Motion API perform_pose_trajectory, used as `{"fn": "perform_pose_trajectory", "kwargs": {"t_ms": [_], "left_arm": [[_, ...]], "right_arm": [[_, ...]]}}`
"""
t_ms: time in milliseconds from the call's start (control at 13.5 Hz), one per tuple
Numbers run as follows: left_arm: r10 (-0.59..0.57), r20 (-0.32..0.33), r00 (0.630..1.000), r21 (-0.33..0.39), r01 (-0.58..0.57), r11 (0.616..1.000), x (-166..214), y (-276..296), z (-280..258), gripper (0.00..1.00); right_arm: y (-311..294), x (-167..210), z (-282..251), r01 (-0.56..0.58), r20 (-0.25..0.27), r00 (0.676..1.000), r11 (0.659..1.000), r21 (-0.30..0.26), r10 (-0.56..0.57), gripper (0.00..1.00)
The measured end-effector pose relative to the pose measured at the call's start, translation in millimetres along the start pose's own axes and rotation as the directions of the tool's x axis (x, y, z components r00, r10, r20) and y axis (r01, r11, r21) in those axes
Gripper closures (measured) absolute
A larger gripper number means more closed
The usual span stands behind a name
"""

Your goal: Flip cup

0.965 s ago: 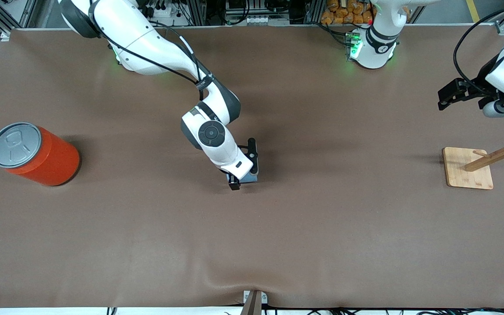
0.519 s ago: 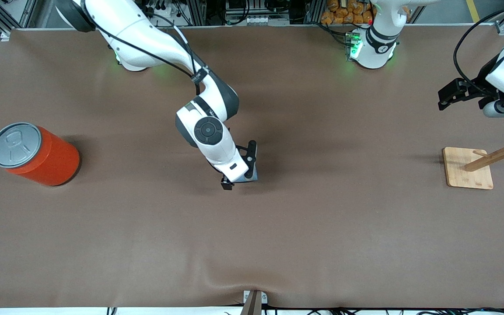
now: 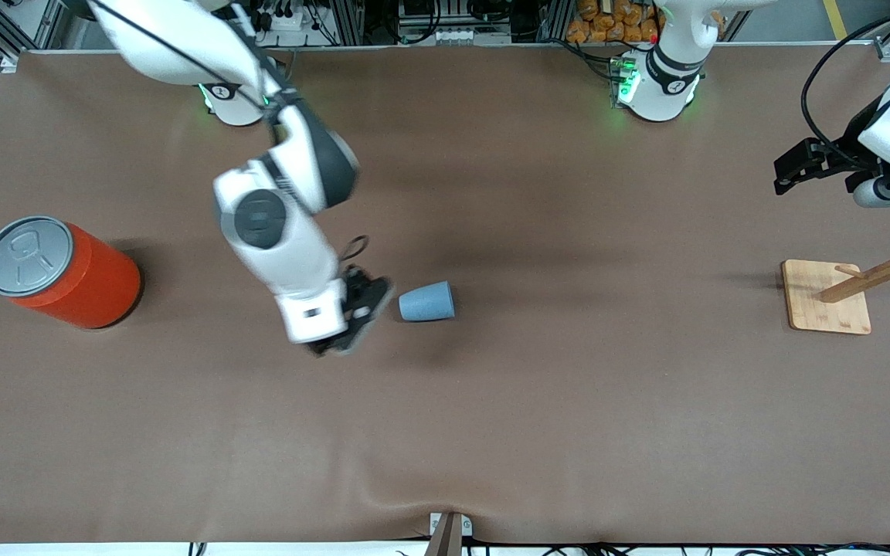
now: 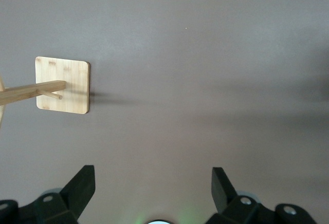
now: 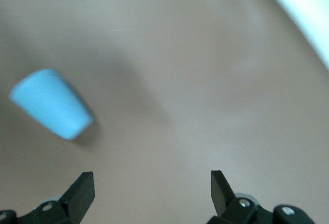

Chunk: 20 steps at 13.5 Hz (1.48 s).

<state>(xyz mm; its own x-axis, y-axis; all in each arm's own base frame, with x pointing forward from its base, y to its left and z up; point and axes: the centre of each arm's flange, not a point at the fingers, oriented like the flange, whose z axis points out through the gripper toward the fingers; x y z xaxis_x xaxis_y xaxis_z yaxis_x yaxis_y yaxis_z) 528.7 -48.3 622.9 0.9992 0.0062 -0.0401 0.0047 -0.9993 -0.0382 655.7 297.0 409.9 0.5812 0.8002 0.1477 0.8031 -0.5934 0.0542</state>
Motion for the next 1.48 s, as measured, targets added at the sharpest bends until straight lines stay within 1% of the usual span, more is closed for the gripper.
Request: {"fn": "perform_pose_trajectory", "kwargs": {"t_ms": [74, 148, 371, 594, 742, 816, 890, 1039, 1187, 1336, 1484], "left_arm": [[0.000, 0.000, 1.000, 0.000, 0.000, 1.000, 0.0, -0.1, 0.0, 0.00], [0.000, 0.000, 1.000, 0.000, 0.000, 1.000, 0.0, -0.1, 0.0, 0.00], [0.000, 0.000, 1.000, 0.000, 0.000, 1.000, 0.0, -0.1, 0.1, 0.00], [0.000, 0.000, 1.000, 0.000, 0.000, 1.000, 0.0, 0.1, 0.2, 0.00], [0.000, 0.001, 1.000, 0.000, 0.000, 1.000, 0.0, 0.2, 0.3, 0.00], [0.000, 0.000, 1.000, 0.000, 0.000, 1.000, 0.0, 0.2, 0.2, 0.00], [0.000, 0.000, 1.000, 0.000, 0.000, 1.000, 0.0, 0.2, 0.2, 0.00], [0.001, 0.000, 1.000, 0.000, -0.001, 1.000, 0.0, 0.4, 0.2, 0.00], [0.001, 0.001, 1.000, 0.000, -0.001, 1.000, 0.0, 0.4, 0.3, 0.00], [0.001, 0.001, 1.000, 0.000, -0.001, 1.000, 0.0, 0.4, 0.4, 0.00], [0.001, 0.001, 1.000, 0.000, -0.001, 1.000, 0.0, 0.5, 0.5, 0.00]], "right_arm": [[27.6, -16.8, -15.2, -0.045, -0.005, 0.999, 0.999, -0.014, 0.045, 0.00], [49.4, -33.9, -28.4, -0.084, 0.004, 0.996, 0.996, -0.019, 0.084, 0.00], [94.6, -83.9, -68.3, -0.183, 0.055, 0.982, 0.983, -0.020, 0.183, 0.00], [126.0, -131.4, -109.3, -0.277, 0.089, 0.956, 0.960, -0.027, 0.279, 0.00], [143.7, -170.7, -134.2, -0.354, 0.124, 0.928, 0.935, 0.003, 0.351, 0.00], [149.6, -188.6, -147.2, -0.388, 0.135, 0.914, 0.922, 0.020, 0.382, 0.00], [154.0, -203.1, -158.5, -0.414, 0.139, 0.903, 0.910, 0.024, 0.407, 0.00], [160.0, -227.1, -165.6, -0.470, 0.151, 0.874, 0.882, 0.029, 0.461, 0.00], [162.2, -244.9, -158.3, -0.503, 0.173, 0.854, 0.863, 0.037, 0.490, 0.00], [155.6, -252.5, -149.8, -0.530, 0.194, 0.836, 0.846, 0.051, 0.513, 0.00], [146.9, -254.3, -148.4, -0.562, 0.204, 0.815, 0.826, 0.052, 0.542, 0.00]]}}
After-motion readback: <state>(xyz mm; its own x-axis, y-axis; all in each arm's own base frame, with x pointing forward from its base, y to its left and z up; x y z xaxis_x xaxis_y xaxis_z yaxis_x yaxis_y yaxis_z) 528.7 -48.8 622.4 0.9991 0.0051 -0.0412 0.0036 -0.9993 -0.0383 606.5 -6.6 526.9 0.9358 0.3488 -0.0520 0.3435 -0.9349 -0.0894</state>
